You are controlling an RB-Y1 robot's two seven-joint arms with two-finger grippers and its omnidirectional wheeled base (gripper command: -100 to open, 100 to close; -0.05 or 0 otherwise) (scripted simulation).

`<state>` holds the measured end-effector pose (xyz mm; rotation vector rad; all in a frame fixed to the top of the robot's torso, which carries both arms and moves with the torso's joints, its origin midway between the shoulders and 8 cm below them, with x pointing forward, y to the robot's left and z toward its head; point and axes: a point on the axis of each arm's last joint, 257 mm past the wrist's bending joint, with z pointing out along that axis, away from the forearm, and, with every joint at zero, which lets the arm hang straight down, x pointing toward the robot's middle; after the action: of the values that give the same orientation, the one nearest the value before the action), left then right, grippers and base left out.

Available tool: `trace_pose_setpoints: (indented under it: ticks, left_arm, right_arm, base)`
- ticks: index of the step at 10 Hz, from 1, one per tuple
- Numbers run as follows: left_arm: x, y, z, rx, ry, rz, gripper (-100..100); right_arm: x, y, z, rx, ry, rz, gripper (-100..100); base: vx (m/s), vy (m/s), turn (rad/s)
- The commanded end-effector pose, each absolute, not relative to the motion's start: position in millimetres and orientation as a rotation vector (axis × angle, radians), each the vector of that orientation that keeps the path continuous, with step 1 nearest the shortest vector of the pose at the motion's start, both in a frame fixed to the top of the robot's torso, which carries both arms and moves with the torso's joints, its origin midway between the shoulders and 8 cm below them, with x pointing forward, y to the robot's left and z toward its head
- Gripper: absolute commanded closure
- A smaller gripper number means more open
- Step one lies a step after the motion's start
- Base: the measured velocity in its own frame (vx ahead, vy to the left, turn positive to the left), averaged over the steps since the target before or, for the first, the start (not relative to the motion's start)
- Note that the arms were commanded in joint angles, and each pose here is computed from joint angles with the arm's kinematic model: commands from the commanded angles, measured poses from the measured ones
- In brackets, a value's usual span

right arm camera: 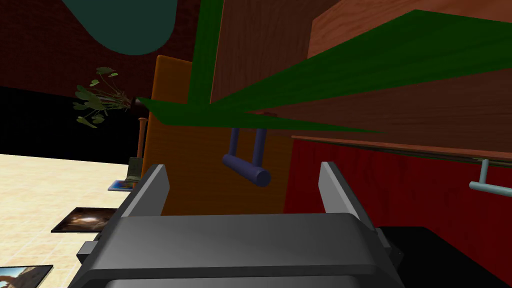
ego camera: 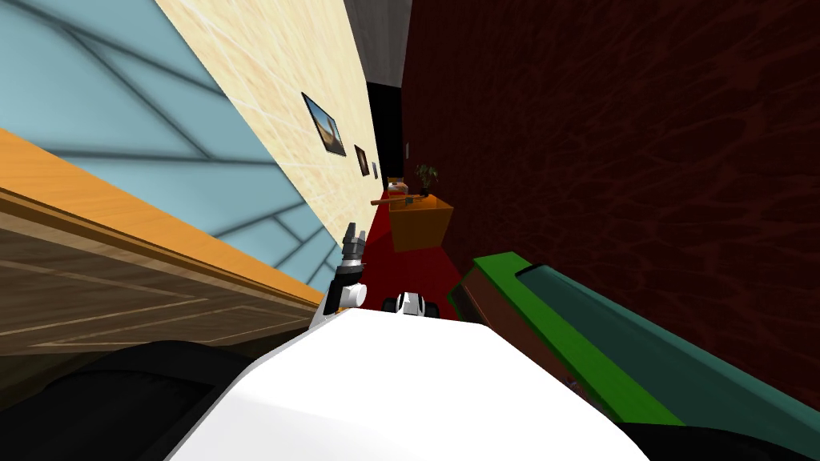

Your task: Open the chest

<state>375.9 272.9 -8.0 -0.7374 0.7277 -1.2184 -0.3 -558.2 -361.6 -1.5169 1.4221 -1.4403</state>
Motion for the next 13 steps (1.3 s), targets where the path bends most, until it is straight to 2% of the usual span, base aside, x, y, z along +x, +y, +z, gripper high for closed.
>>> trace_pose_setpoints:
  ticks: [1, 5, 10, 11, 13]
  left_arm:
    - [376, 273, -8, -0.737, 0.728, -1.218, 0]
    - [376, 273, -8, -0.737, 0.728, -1.218, 0]
    - [376, 273, -8, -0.737, 0.728, -1.219, 0]
    - [376, 273, -8, -0.737, 0.728, -1.219, 0]
    - [376, 273, -8, -0.738, 0.728, -1.219, 0]
  right_arm:
    - [-23, -554, -359, -1.594, 1.424, -1.363, -100]
    - [-63, -545, -355, -1.712, 1.444, -1.215, -100]
    - [-63, -544, -355, -1.706, 1.447, -1.214, -100]
    - [-63, -544, -355, -1.706, 1.447, -1.214, 100]
    - [-66, -540, -353, -1.713, 1.435, -1.207, 100]
  base:
    - [0.044, -0.034, 0.013]
    - [0.035, -0.031, 0.03]
    - [0.01, -0.008, 0.002]
    - [0.0, 0.0, 0.0]
    - [-0.011, 0.151, -0.065]
